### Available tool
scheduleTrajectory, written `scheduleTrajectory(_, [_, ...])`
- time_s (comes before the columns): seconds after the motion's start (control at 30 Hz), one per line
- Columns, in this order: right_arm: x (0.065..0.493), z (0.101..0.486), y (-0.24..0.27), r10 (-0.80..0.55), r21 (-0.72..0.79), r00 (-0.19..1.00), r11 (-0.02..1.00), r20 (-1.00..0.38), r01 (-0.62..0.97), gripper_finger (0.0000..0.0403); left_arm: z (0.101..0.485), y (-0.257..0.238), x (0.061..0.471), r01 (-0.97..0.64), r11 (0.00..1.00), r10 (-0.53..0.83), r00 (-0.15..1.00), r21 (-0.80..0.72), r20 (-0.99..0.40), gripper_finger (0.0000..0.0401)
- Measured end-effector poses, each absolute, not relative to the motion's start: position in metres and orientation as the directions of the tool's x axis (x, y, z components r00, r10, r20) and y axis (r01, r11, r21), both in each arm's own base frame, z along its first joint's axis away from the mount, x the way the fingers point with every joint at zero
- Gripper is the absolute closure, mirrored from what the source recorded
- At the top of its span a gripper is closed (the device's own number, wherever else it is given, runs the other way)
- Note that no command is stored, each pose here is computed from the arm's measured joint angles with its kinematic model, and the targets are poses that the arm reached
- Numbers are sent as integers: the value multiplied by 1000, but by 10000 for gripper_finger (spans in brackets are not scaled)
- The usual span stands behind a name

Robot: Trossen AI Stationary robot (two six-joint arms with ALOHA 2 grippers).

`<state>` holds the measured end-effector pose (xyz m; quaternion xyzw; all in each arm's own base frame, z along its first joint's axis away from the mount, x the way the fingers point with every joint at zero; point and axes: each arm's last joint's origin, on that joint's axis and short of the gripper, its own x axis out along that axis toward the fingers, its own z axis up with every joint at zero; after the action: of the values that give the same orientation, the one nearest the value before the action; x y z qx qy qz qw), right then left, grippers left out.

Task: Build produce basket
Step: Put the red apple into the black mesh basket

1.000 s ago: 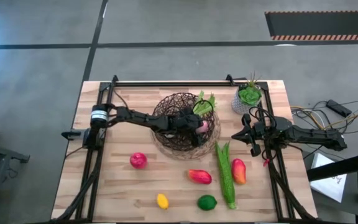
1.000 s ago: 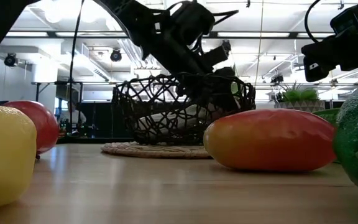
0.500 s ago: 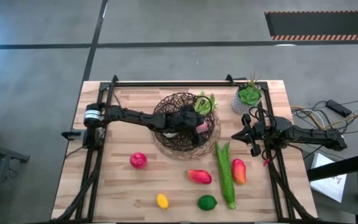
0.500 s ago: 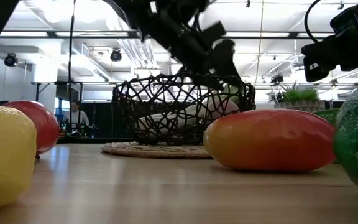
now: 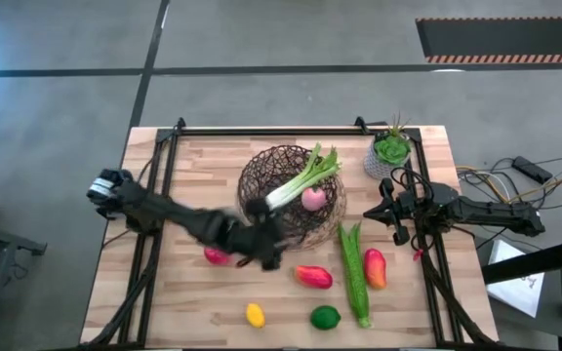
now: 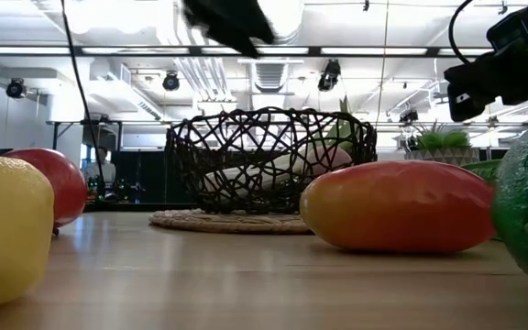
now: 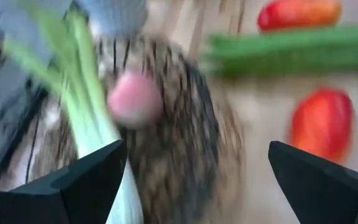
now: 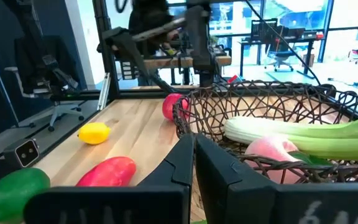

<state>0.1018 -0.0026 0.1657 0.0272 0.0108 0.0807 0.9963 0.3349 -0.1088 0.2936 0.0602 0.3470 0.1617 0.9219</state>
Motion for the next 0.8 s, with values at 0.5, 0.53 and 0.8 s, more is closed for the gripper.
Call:
scheduleTrajectory(0.5, [102,165,-3,161,57,987,985,-20,-160,394,268,-163,233,-580,803,447,440,134,-779,27])
scheduleTrajectory(0.53, [102,165,-3,161,57,987,985,-20,-160,394,261,-162,231,-591,793,460,425,146,-779,27])
scheduleTrajectory(0.8, [102,165,-3,161,57,987,985,-20,-160,394,215,-147,214,-668,712,522,298,216,-799,27])
